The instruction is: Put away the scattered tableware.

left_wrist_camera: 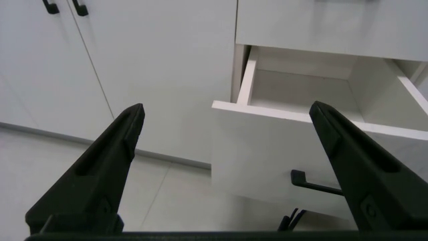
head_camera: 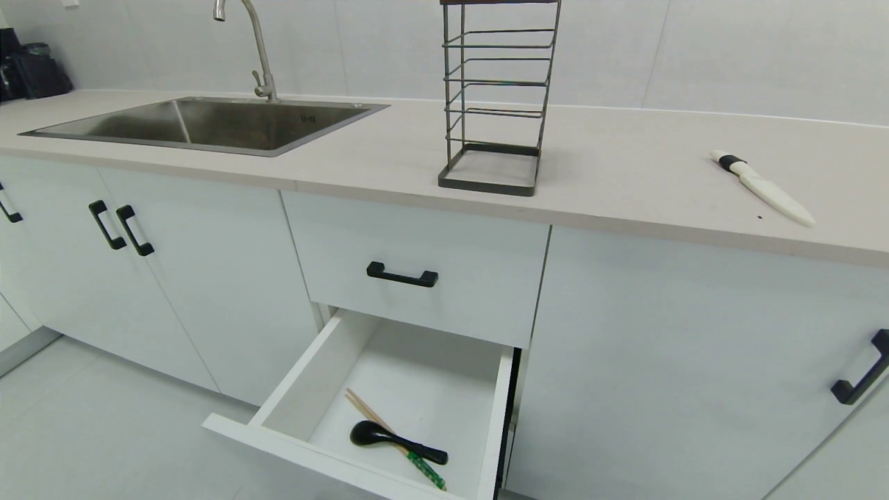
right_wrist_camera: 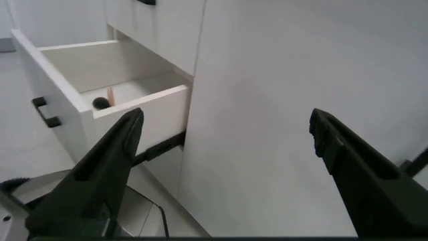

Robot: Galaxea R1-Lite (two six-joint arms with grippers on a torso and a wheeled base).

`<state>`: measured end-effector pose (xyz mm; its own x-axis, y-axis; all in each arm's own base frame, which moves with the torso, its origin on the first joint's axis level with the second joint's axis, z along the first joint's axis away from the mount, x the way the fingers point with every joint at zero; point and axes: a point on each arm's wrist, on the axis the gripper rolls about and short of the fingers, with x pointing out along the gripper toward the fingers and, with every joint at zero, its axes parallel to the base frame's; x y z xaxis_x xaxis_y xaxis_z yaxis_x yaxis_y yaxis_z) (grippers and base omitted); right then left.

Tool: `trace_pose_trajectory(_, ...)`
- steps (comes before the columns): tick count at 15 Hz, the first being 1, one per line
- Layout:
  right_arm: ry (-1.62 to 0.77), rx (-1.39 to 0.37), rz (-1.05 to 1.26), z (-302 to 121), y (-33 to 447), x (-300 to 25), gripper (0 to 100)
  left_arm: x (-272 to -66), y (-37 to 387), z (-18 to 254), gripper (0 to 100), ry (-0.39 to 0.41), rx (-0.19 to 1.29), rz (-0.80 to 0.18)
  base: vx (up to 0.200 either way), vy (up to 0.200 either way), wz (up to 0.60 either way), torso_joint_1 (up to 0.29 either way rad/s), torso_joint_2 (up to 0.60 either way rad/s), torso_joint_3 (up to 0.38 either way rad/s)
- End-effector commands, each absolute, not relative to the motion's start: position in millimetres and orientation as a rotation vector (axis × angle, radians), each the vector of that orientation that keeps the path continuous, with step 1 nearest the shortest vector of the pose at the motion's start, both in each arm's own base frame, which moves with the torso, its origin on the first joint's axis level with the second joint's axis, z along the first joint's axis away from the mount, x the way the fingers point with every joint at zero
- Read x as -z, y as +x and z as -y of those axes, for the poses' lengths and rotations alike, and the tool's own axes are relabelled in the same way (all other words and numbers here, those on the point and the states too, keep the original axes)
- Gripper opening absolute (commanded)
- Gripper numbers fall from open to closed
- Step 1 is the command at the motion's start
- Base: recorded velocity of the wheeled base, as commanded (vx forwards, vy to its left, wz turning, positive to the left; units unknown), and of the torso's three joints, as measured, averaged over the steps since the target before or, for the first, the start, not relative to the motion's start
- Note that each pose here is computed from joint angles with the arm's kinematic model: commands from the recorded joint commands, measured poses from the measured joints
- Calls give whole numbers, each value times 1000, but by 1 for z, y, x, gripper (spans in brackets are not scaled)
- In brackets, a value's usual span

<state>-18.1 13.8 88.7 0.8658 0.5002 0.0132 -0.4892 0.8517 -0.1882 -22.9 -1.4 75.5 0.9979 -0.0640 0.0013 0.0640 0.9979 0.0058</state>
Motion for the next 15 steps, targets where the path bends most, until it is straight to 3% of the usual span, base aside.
trace_pose_trajectory(1, -200, -637, 135, -13, -26, -86, 100, -76, -23, 1, 100, 6, 64, 2, 0, 0, 0, 0, 0, 0)
trace_pose_trajectory(4, -173, -582, 124, -13, -27, -83, 100, -76, -23, 1, 100, 9, 66, 2, 0, 0, 0, 0, 0, 0)
trace_pose_trajectory(6, -94, -275, 76, -6, -24, -82, 100, -75, -23, 2, 100, 17, 78, 1, 0, 0, 0, 0, 0, 0)
trace_pose_trajectory(7, -94, -269, 76, -6, -24, -82, 100, -75, -23, 2, 100, 18, 80, 1, 0, 0, 0, 0, 0, 0)
trace_pose_trajectory(8, -68, -234, 70, -5, -24, -82, 100, -93, -26, 2, 100, 20, 99, 129, 0, 0, 0, 0, 0, 0)
trace_pose_trajectory(9, -45, -178, 65, -4, -23, -82, 100, -144, -41, 2, 100, 22, 95, 380, 0, 0, 0, 0, 0, 0)
trace_pose_trajectory(10, -33, -58, 19, -1, -23, -77, 100, -169, -48, 3, 100, 35, 77, 411, 0, 0, 0, 0, 0, 0)
trace_pose_trajectory(11, -8, -2, -18, 0, -23, -75, 100, -173, -50, 4, 100, 37, 90, 382, 0, 0, 0, 0, 0, 0)
trace_pose_trajectory(15, 9, -3, 0, 0, -23, -76, 100, -135, -36, 4, 100, -16, 245, 3, 0, 0, 0, 0, 0, 0)
